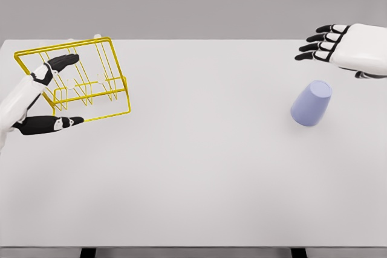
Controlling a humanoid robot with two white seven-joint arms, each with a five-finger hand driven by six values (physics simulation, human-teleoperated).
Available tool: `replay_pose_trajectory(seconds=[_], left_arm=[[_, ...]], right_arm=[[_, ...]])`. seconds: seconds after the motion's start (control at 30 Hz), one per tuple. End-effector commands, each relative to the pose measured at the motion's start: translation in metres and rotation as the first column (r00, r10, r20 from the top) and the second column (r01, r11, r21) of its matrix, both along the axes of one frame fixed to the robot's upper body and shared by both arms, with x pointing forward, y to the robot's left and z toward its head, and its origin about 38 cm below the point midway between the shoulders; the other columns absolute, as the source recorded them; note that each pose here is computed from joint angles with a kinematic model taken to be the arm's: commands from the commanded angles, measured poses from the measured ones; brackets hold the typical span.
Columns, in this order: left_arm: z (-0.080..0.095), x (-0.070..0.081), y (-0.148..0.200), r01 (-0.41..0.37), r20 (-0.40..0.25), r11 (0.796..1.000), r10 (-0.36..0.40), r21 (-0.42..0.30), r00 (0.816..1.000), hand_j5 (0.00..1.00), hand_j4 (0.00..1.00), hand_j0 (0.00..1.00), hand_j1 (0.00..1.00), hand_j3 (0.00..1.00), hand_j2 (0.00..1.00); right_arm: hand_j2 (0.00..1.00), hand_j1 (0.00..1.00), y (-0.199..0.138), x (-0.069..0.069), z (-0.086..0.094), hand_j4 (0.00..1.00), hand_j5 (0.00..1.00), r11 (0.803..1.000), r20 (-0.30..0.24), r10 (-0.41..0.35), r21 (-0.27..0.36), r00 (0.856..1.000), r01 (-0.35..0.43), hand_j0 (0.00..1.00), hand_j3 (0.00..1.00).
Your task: Place the cup on the cup holder with both arms
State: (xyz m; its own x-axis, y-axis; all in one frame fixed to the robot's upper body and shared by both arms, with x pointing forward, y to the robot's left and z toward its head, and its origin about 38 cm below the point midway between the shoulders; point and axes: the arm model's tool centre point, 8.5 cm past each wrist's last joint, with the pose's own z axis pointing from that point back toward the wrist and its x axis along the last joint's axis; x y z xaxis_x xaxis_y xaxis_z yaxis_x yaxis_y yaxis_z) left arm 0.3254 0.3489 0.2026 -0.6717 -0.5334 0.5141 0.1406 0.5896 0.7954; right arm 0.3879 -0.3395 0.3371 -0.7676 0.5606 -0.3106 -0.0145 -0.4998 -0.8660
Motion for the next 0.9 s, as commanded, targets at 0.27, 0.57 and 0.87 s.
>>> replay_pose_trajectory(seconds=[0.27, 0.57, 0.87], left_arm=[[0.002, 0.001, 0.001, 0.002, 0.003, 1.0, -0.002, 0.007, 1.0, 1.0, 1.0, 1.0, 1.0, 1.0, 1.0], [0.001, 0.0, 0.002, -0.001, -0.002, 1.0, 0.001, 0.006, 1.0, 1.0, 1.0, 1.0, 1.0, 1.0, 1.0], [0.002, 0.001, 0.002, -0.002, 0.004, 1.0, 0.002, 0.006, 1.0, 1.0, 1.0, 1.0, 1.0, 1.0, 1.0]], right_arm=[[1.0, 1.0, -0.021, -0.009, 0.036, 1.0, 1.0, 0.997, -0.031, -0.012, 0.081, 0.999, 0.014, 1.0, 1.0], [1.0, 1.0, -0.074, 0.058, -0.032, 1.0, 1.0, 0.956, -0.174, -0.252, 0.105, 0.952, 0.272, 1.0, 1.0], [0.99, 0.99, -0.053, 0.064, -0.089, 0.99, 0.99, 0.968, -0.303, -0.222, 0.042, 0.927, 0.246, 0.99, 0.99]])
